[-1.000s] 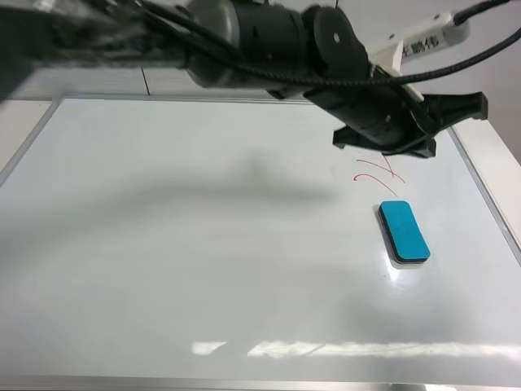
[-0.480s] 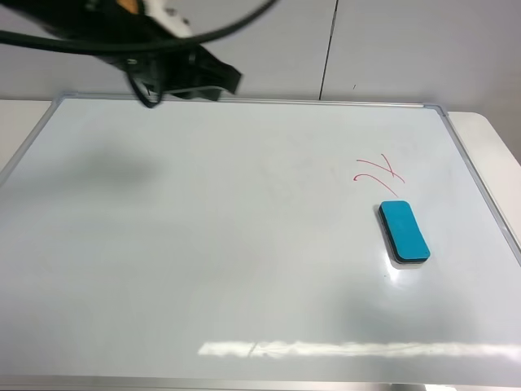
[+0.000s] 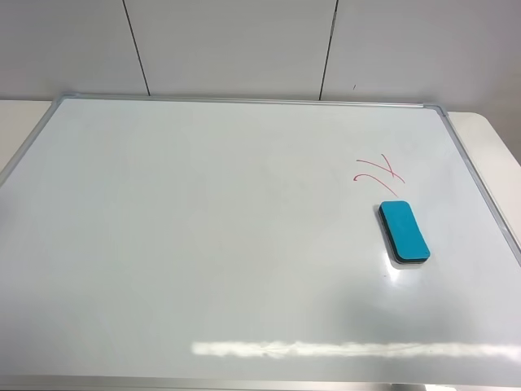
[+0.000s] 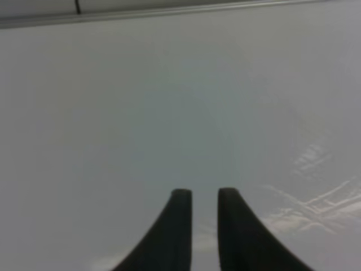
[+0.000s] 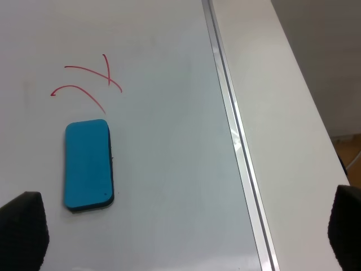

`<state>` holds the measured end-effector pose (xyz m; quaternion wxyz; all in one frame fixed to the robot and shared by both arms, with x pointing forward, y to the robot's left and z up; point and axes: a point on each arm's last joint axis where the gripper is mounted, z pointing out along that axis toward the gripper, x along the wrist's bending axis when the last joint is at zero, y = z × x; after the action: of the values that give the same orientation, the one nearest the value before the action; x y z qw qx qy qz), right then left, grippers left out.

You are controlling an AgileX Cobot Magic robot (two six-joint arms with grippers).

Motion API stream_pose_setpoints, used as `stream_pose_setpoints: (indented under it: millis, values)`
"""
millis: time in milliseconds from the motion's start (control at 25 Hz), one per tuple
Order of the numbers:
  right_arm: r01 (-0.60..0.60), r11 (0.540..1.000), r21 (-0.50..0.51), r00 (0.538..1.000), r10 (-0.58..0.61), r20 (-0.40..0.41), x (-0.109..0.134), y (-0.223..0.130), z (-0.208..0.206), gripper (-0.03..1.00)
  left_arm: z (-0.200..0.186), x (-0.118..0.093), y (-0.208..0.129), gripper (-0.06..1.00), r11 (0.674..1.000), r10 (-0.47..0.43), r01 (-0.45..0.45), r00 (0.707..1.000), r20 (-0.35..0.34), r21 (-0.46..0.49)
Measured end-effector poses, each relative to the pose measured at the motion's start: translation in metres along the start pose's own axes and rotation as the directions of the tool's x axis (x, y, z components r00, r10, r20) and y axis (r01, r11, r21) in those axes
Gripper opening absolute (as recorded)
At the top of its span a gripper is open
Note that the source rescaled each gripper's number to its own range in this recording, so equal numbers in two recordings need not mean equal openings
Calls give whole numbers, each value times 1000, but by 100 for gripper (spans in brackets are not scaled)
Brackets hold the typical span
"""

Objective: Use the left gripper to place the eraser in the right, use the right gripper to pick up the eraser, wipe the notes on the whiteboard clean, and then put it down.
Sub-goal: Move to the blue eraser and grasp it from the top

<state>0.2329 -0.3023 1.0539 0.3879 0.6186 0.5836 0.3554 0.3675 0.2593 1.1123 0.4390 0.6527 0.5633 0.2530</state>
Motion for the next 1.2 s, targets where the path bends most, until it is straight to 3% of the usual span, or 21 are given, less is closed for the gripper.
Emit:
stream_pose_setpoints:
  millis: [240,720,800,960,1040,1200]
  values:
    - [0,1000,0,1000,0,0,0,0,0,100,-66,11,-26,22,998,4,-11,995,-104,-66]
    - [0,1000,0,1000,0,0,0,0,0,100,-109,11,-59,25,994,-19,7,994,-106,-113]
    - [0,1000,0,1000,0,0,0,0,0,100,-112,11,-63,36,992,-18,5,994,-105,-129]
    - [0,1000,0,1000,0,0,0,0,0,100,-110,15,-76,87,992,-10,-6,992,-128,-126]
    - [0,1000,0,1000,0,0,0,0,0,100,-107,18,-85,95,993,-4,-13,990,-144,-119]
    - [0,1000,0,1000,0,0,0,0,0,100,-107,21,-103,99,990,6,-26,989,-146,-141]
